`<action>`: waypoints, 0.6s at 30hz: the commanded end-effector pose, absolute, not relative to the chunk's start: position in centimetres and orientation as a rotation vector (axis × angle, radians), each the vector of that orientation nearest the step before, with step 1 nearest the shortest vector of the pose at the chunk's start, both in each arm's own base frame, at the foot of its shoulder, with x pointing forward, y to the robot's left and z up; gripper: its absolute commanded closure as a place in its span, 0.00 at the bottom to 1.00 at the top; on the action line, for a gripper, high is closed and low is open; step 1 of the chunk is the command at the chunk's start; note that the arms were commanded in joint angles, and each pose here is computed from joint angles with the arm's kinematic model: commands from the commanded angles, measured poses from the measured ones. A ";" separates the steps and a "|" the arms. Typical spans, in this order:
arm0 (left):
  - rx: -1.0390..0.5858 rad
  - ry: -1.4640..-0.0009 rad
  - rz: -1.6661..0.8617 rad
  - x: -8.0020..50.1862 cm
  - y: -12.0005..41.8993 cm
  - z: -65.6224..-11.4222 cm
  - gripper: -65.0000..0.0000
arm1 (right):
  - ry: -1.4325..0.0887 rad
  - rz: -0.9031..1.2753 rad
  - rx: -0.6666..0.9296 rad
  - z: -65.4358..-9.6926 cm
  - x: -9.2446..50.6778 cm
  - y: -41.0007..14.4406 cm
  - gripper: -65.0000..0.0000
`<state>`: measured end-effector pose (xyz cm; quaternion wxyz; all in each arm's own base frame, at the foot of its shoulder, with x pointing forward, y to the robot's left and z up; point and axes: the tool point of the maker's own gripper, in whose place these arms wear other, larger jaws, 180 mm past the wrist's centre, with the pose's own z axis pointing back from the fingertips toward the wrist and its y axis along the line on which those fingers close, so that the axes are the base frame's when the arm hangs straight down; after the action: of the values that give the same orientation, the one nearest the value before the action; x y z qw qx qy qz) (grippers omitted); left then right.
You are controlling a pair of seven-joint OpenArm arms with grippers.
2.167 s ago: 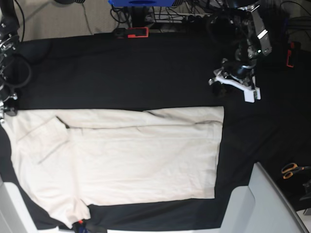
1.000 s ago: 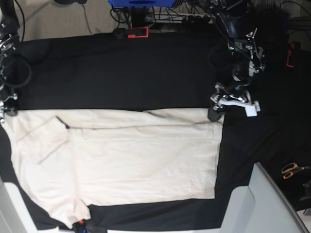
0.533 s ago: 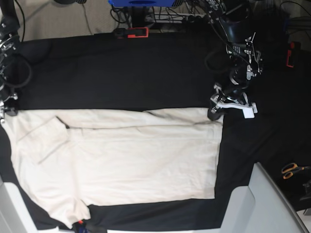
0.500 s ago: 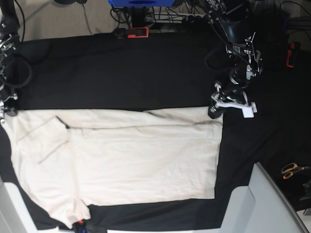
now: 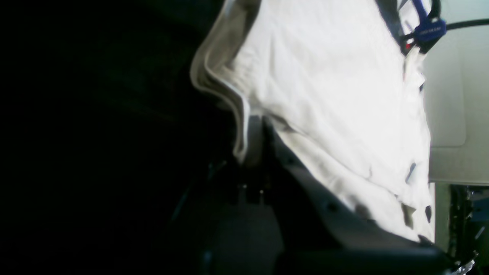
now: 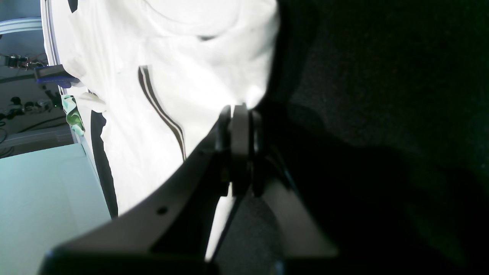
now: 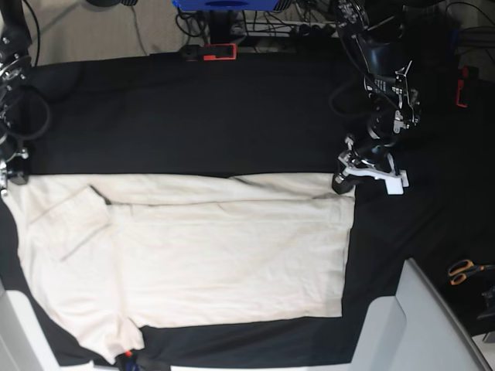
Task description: Fold the T-shirt properly
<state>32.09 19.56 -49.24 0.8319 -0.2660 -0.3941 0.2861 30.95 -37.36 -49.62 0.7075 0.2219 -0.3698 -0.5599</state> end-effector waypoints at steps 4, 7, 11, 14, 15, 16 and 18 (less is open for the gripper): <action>-0.570 -0.748 0.556 30.9 18.3 -50.2 1.00 | -0.897 -1.224 0.478 -47.5 32.0 -39.7 1.00; -0.545 -0.788 0.515 31.0 19.1 -48.8 1.00 | -0.898 -1.213 0.467 -46.9 31.7 -40.7 1.00; -0.494 -0.806 0.486 31.1 20.3 -47.0 1.00 | -0.883 -1.181 0.473 -46.3 31.7 -41.1 1.00; -0.482 -0.813 0.459 30.9 20.5 -46.2 1.00 | -0.871 -1.164 0.472 -46.3 31.3 -41.1 1.00; -0.480 -0.819 0.452 31.1 20.6 -45.9 1.00 | -0.864 -1.162 0.475 -46.3 31.2 -41.0 1.00; -0.479 -0.820 0.445 31.0 20.6 -45.7 1.00 | -0.861 -1.161 0.475 -46.4 31.2 -41.0 1.00; -0.473 -0.807 0.434 30.4 20.6 -45.8 1.00 | -0.849 -1.163 0.466 -46.8 30.5 -41.0 1.00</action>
<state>29.57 19.83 -46.86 0.8766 -0.2294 -0.3664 0.2116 29.78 -38.93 -48.56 0.7356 0.2212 -0.3559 -0.5322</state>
